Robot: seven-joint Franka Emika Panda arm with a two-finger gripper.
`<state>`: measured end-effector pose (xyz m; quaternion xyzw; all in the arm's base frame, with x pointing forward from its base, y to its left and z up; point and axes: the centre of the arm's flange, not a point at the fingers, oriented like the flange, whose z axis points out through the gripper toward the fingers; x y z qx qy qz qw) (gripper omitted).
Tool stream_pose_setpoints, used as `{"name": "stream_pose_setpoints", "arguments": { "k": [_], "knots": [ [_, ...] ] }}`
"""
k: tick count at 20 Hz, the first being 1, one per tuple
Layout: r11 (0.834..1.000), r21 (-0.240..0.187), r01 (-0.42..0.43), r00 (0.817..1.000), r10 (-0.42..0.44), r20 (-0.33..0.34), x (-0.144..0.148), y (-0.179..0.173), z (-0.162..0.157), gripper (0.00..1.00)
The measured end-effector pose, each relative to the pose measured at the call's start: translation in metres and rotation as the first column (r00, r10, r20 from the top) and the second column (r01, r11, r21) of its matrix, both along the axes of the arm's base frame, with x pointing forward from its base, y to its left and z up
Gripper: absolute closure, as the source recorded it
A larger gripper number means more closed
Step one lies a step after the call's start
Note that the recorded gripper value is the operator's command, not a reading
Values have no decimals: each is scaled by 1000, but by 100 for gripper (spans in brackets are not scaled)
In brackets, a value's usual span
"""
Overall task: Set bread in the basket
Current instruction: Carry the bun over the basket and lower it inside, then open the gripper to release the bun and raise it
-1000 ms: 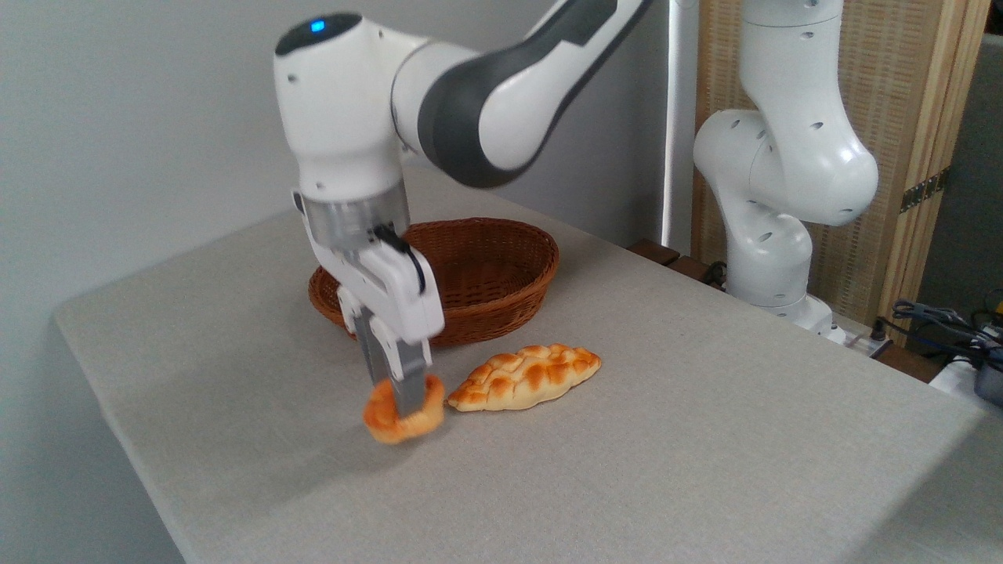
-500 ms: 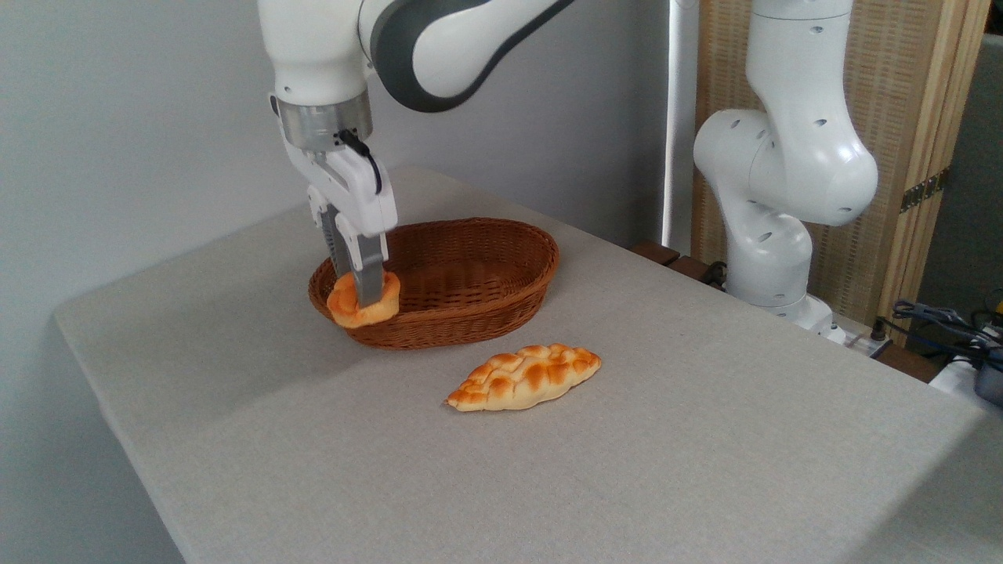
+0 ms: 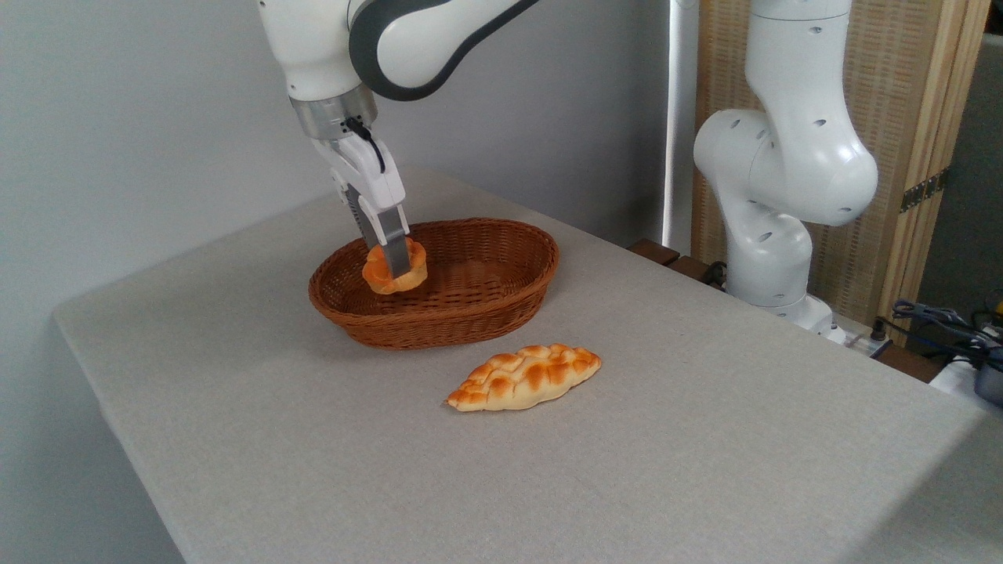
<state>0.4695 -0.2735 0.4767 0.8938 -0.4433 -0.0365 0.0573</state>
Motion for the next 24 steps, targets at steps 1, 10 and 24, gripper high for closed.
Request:
{"name": "stream_pose_setpoints", "arguments": {
  "k": [1, 10, 24],
  "knots": [
    [1000, 2, 4, 1000, -4, -10, -1, -3, -5, 0],
    [1000, 2, 0, 999, 0, -33, 5, -3, -18, 0],
    [989, 8, -148, 975, 145, 166, 63, 181, 71, 0]
  ]
}}
